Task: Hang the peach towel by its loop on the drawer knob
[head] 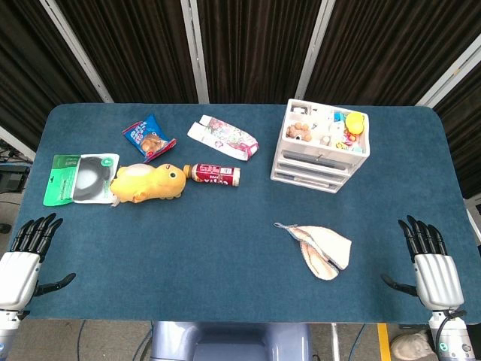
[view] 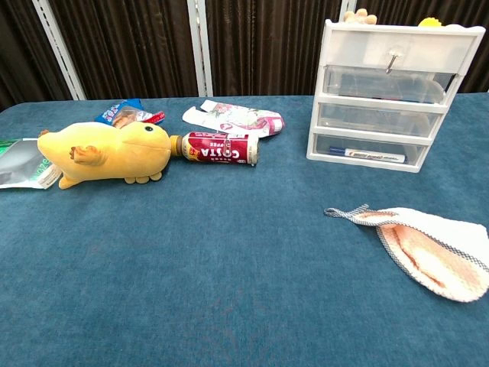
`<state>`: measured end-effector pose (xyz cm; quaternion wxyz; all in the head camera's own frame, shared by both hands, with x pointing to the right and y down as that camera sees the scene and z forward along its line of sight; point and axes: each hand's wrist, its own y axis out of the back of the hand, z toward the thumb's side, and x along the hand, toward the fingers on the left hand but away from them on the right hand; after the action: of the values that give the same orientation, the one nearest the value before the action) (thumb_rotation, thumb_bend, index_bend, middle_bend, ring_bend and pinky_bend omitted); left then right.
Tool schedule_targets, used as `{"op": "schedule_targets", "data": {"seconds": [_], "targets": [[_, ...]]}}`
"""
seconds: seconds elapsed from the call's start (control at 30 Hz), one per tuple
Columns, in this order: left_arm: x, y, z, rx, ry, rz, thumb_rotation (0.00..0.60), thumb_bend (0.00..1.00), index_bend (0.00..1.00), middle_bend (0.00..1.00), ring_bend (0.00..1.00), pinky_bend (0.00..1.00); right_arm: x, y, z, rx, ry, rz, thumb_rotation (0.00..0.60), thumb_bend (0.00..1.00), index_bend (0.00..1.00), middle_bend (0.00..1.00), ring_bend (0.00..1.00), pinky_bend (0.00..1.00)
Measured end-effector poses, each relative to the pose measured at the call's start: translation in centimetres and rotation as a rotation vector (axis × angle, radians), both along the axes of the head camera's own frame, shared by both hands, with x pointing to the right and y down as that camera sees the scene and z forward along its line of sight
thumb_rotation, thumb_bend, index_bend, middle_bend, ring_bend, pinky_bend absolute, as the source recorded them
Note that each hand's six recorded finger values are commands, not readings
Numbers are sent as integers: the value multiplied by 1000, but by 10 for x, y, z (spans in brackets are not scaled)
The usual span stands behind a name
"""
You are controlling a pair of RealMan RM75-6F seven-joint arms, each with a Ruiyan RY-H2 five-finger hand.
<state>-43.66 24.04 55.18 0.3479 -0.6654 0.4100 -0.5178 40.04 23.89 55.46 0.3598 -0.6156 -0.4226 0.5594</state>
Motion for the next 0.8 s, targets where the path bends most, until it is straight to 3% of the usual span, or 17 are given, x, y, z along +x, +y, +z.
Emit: {"op": "schedule_targets", "data": {"seconds": [0.3, 0.43, 0.5, 0.63, 0.73, 0.8], "targets": [[1, 0, -1, 4, 2, 1, 600, 0, 0, 0, 0, 0, -3, 0, 0, -7, -15, 1, 600, 39, 0, 2, 0, 106], [1, 0, 0, 1, 5, -1, 600, 0, 0, 0, 0, 0, -10, -1, -1, -10, -37, 1, 600, 39, 0, 76, 58, 314], [1, 0, 0, -3, 6, -1, 600, 0, 0, 0, 0, 0, -14, -2, -1, -13, -49, 4, 600, 39, 6, 177, 190, 455], [1, 0, 0, -4, 11, -1, 600, 0, 0, 0, 0, 0, -30, -8, -1, -27, -85, 16, 600, 38, 24, 494, 558, 766], [1, 0, -1, -2, 15, -5, 600, 0, 0, 0, 0, 0, -47, -14, 5, -47, -110, 18, 600, 38, 43, 715, 748, 895], [1, -1, -1, -1, 17, -5, 600, 0, 0, 0, 0, 0, -57, -17, 10, -64, -119, 13, 600, 38, 51, 790, 813, 933]]}}
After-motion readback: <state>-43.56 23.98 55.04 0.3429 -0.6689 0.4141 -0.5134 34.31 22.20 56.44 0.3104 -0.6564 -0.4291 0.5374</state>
